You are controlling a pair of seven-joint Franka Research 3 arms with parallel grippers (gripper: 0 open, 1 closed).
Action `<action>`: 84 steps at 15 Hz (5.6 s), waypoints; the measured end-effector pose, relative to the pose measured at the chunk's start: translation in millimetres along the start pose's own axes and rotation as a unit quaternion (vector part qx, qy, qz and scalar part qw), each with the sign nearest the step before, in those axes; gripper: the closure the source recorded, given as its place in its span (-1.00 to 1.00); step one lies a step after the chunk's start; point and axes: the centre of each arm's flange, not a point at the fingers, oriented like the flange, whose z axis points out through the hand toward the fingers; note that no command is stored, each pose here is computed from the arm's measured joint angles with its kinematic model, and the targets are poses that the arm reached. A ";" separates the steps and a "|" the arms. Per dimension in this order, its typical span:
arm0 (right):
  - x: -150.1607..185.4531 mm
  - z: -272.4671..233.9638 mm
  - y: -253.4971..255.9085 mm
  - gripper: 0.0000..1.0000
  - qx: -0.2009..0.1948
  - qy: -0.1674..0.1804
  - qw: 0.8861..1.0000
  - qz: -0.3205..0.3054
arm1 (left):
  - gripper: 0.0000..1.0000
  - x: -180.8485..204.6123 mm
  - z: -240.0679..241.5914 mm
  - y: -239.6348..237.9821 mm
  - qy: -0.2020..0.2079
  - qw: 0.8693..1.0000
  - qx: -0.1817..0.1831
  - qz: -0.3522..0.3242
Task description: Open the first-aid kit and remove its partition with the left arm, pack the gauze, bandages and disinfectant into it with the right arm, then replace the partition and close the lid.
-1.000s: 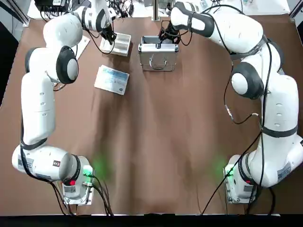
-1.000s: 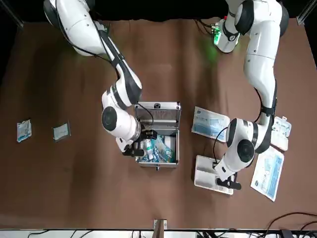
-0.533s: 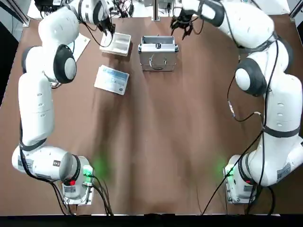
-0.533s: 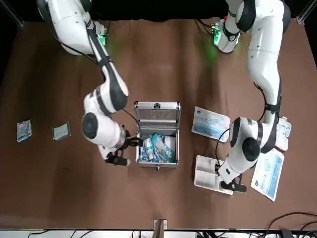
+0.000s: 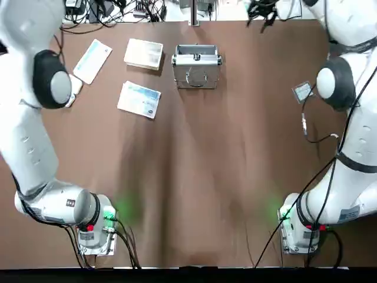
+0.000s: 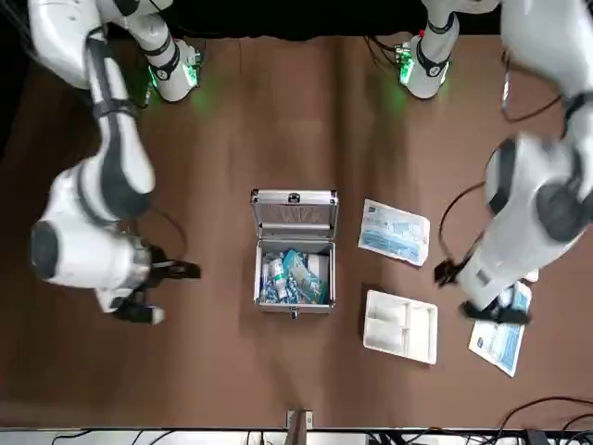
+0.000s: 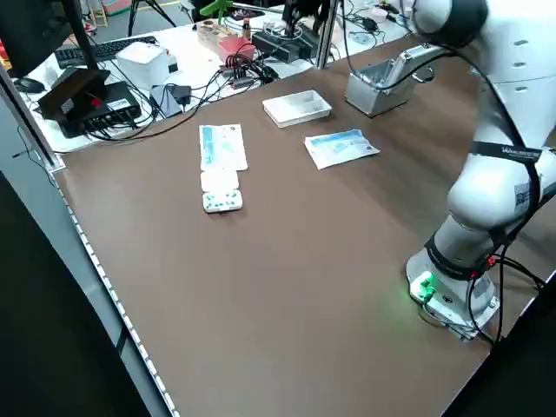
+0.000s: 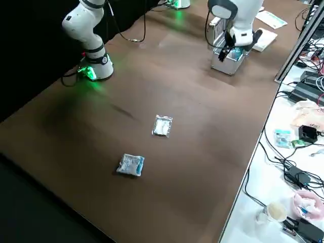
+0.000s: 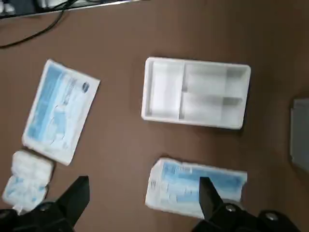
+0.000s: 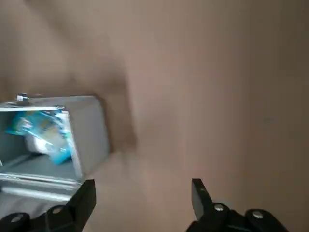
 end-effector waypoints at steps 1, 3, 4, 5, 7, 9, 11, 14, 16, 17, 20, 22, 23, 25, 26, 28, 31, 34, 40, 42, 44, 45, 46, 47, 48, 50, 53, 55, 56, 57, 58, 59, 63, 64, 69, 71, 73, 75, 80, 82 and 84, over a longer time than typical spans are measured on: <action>2.9 -5.8 30.3 -0.77 0.001 -0.004 1.000 -0.007 | -1.00 -11.6 -22.3 -2.3 -0.001 1.000 0.001 -0.001; 6.2 -7.5 96.3 -0.76 -0.011 -0.014 1.000 -0.024 | -1.00 -30.6 -52.7 -4.1 -0.005 1.000 0.003 -0.001; 6.0 -4.7 129.9 -0.75 -0.022 -0.021 0.999 -0.031 | -1.00 -37.3 -61.7 -4.4 -0.008 1.000 0.004 -0.001; 4.4 -1.4 162.7 -0.72 -0.031 -0.029 0.998 -0.041 | -1.00 -42.3 -68.0 -4.4 -0.009 1.000 0.002 -0.001; -1.5 6.8 222.6 -0.67 -0.045 -0.044 0.996 -0.063 | -1.00 -48.0 -73.9 -3.4 -0.011 1.000 -0.009 -0.001; -7.2 22.3 262.7 -0.68 -0.053 -0.065 0.993 -0.081 | -1.00 -51.5 -71.2 -9.7 -0.015 1.000 -0.015 -0.007; -9.8 39.4 287.1 -0.64 -0.052 -0.079 0.991 -0.097 | -1.00 -56.0 -70.4 -18.9 -0.011 1.000 -0.024 -0.015; -15.2 76.4 338.4 -0.51 -0.049 -0.068 0.990 -0.115 | -1.00 -79.5 -73.6 -27.2 0.014 0.999 -0.024 -0.022; -23.0 101.7 367.4 -0.50 -0.047 -0.063 0.988 -0.133 | -1.00 -92.7 -77.3 -26.6 0.021 0.999 -0.023 -0.021; -27.4 112.1 381.0 -0.45 -0.046 -0.061 0.988 -0.137 | -1.00 -96.8 -78.9 -26.6 0.022 0.999 -0.023 -0.021; -35.8 128.3 406.7 -0.39 -0.039 -0.065 0.987 -0.145 | -1.00 -97.9 -81.3 -28.3 0.029 0.999 -0.023 -0.022; -37.4 133.6 412.0 -0.33 -0.038 -0.069 0.986 -0.145 | -1.00 -94.9 -82.8 -30.4 0.036 0.999 -0.024 -0.024; -37.8 136.4 413.0 -0.31 -0.040 -0.073 0.986 -0.147 | -1.00 -93.8 -83.7 -31.2 0.039 0.999 -0.024 -0.025; -38.2 143.8 414.3 -0.30 -0.041 -0.081 0.985 -0.149 | -1.00 -92.9 -85.0 -31.9 0.042 0.998 -0.024 -0.026; -38.1 145.0 414.9 -0.27 -0.043 -0.082 0.984 -0.150 | -1.00 -92.7 -85.4 -32.0 0.043 0.998 -0.024 -0.026; -38.1 145.0 415.0 -0.23 -0.044 -0.082 0.984 -0.151 | -1.00 -92.5 -85.0 -31.9 0.043 0.998 -0.024 -0.026; -37.9 146.0 414.6 -0.18 -0.045 -0.084 0.984 -0.153 | -1.00 -91.9 -83.5 -30.5 0.041 0.999 -0.024 -0.025; -38.0 148.4 413.8 0.03 -0.045 -0.087 0.983 -0.155 | -1.00 -91.7 -82.9 -29.5 0.041 0.999 -0.024 -0.024; -36.9 152.9 407.3 0.69 -0.040 -0.093 0.982 -0.159 | -1.00 -91.5 -82.6 -29.7 0.040 0.999 -0.024 -0.023; -36.4 151.3 403.9 0.89 -0.036 -0.099 0.981 -0.160 | -1.00 -91.2 -82.0 -29.4 0.040 0.999 -0.024 -0.022; -31.7 144.4 392.8 0.96 -0.034 -0.104 0.981 -0.157 | -1.00 -91.2 -81.7 -26.4 0.040 0.999 -0.024 -0.018; -27.3 138.6 381.1 0.97 -0.036 -0.106 0.983 -0.149 | -1.00 -91.1 -81.5 -24.5 0.040 0.999 -0.025 -0.016; -22.0 131.3 364.0 0.97 -0.039 -0.109 0.984 -0.137 | -1.00 -91.0 -81.0 -23.0 0.039 0.999 -0.025 -0.015; -17.0 123.2 342.2 0.98 -0.043 -0.114 0.985 -0.124 | -1.00 -90.8 -80.5 -22.3 0.039 0.999 -0.025 -0.014; -12.5 115.2 317.7 0.98 -0.049 -0.118 0.986 -0.110 | -1.00 -90.6 -80.2 -21.9 0.039 0.999 -0.025 -0.014; -6.1 103.9 263.4 0.98 -0.061 -0.122 0.988 -0.075 | -1.00 -90.3 -80.2 -21.5 0.039 0.999 -0.025 -0.014; -3.3 88.1 182.0 0.98 -0.037 -0.102 0.994 -0.013 | -1.00 -89.6 -80.1 -21.6 0.041 0.999 -0.025 -0.014; -7.6 68.5 133.1 0.98 -0.018 -0.087 0.996 0.028 | -1.00 -89.4 -80.4 -22.1 0.042 0.999 -0.025 -0.014; -10.7 59.3 107.6 0.98 -0.012 -0.079 0.996 0.047 | -1.00 -89.3 -80.7 -22.7 0.042 0.999 -0.025 -0.015; -14.3 51.6 80.4 0.98 -0.003 -0.073 0.995 0.065 | -1.00 -89.2 -80.7 -23.7 0.042 0.999 -0.025 -0.016; -17.5 45.1 51.9 0.98 0.011 -0.068 0.994 0.082 | -1.00 -89.1 -80.6 -24.6 0.042 0.999 -0.025 -0.016; -21.1 39.2 23.3 0.98 0.027 -0.066 0.993 0.094 | -1.00 -89.1 -80.5 -25.2 0.042 0.999 -0.025 -0.017; -47.6 27.8 -111.6 0.98 0.122 -0.074 0.984 0.111 | -1.00 -88.4 -78.6 -25.8 0.040 0.999 -0.025 -0.017; -51.9 28.8 -135.3 0.98 0.137 -0.063 0.983 0.106 | -1.00 -88.1 -77.9 -25.9 0.040 0.999 -0.025 -0.017; -57.4 79.8 -207.4 0.98 0.165 -0.009 0.982 0.096 | -1.00 -87.7 -77.0 -26.2 0.039 0.999 -0.025 -0.018; -51.0 119.5 -217.8 0.98 0.168 0.003 0.981 0.099 | -1.00 -87.7 -76.6 -26.2 0.039 0.999 -0.025 -0.018; -46.2 153.1 -224.4 0.98 0.169 0.017 0.980 0.101 | -1.00 -87.7 -76.6 -26.2 0.039 0.999 -0.025 -0.018; -44.1 177.5 -229.7 0.98 0.171 0.030 0.979 0.103 | -1.00 -87.6 -76.5 -26.2 0.038 0.999 -0.025 -0.018; -44.3 212.6 -231.2 0.98 0.164 0.024 0.980 0.107 | -1.00 -87.6 -76.3 -26.4 0.038 0.999 -0.025 -0.018; -44.6 220.8 -230.4 0.98 0.161 0.020 0.981 0.108 | -1.00 -87.2 -74.6 -26.4 0.037 0.999 -0.025 -0.017; -44.3 223.9 -229.3 0.98 0.160 0.018 0.981 0.108 | -1.00 -86.7 -73.0 -26.5 0.036 0.999 -0.025 -0.016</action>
